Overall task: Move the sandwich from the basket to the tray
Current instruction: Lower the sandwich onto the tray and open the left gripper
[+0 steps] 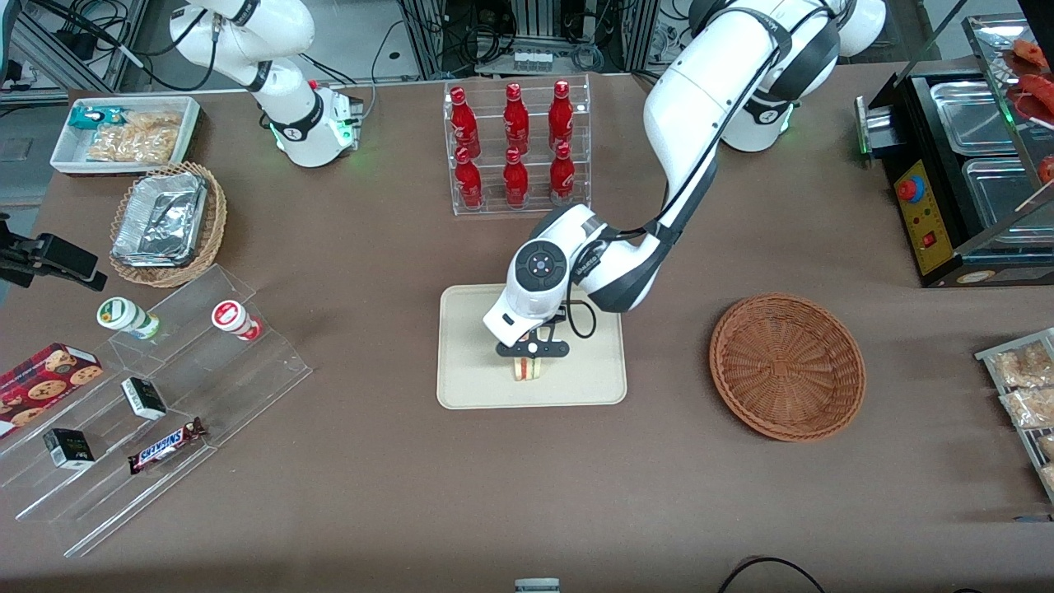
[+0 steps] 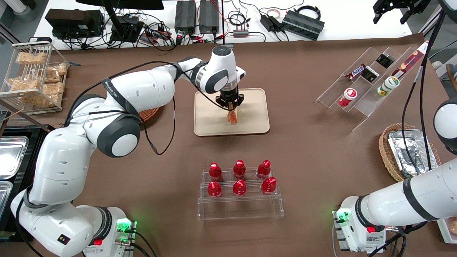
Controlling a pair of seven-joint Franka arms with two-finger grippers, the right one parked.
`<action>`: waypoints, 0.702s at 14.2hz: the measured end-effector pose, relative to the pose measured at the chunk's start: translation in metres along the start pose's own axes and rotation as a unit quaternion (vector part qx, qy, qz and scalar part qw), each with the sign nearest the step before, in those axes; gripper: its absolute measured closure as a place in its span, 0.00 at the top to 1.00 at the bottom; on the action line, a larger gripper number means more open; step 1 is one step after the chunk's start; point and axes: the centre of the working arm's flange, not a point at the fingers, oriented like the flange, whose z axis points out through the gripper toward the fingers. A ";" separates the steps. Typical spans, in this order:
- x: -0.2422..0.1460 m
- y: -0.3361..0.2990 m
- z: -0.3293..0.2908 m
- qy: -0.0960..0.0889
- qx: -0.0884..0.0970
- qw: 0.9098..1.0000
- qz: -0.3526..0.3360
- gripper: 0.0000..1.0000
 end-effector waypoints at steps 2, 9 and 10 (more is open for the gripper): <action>0.004 -0.002 -0.004 0.004 -0.002 1.000 -0.004 0.42; 0.002 -0.022 -0.122 0.021 0.040 0.999 -0.008 1.00; 0.005 -0.033 -0.144 0.035 0.054 0.998 -0.010 1.00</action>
